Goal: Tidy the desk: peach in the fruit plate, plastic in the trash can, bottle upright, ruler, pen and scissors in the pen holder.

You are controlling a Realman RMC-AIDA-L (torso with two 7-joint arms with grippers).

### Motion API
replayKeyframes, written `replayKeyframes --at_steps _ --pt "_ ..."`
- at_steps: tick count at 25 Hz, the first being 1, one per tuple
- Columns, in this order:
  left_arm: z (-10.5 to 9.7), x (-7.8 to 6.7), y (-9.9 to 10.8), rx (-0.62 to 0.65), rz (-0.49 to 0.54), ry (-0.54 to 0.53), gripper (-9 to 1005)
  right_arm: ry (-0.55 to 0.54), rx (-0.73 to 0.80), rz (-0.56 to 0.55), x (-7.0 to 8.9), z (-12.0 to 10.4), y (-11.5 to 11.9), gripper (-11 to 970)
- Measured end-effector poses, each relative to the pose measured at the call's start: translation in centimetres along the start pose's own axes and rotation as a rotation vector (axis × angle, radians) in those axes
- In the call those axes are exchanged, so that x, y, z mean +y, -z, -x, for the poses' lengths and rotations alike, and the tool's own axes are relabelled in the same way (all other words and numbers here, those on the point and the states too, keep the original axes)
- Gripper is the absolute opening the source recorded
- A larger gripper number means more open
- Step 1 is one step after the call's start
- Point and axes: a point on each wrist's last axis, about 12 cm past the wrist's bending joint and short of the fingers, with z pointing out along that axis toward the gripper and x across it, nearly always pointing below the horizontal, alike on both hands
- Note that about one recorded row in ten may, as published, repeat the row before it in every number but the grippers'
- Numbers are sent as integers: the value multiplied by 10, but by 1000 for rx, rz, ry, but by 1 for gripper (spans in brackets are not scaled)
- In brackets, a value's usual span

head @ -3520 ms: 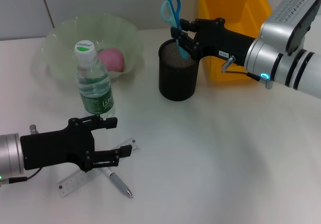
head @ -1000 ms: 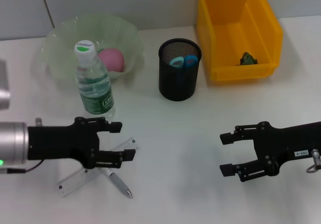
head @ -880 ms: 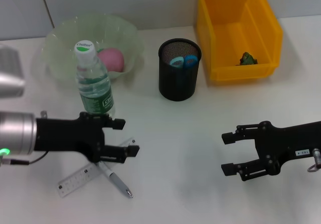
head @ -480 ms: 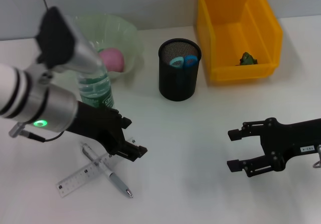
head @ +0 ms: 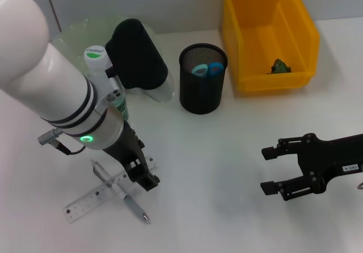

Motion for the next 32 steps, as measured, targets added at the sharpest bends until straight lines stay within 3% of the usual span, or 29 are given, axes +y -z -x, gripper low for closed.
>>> replayKeyframes --at_steps 13,30,32 --pt "-5 4 -21 52 26 -4 815 6 14 1 -1 1 0 793" --pt "-6 6 -26 64 33 -16 790 9 11 -2 -1 1 -3 787" --pt "-6 6 -27 68 34 -20 746 8 10 -2 -1 1 -4 787"
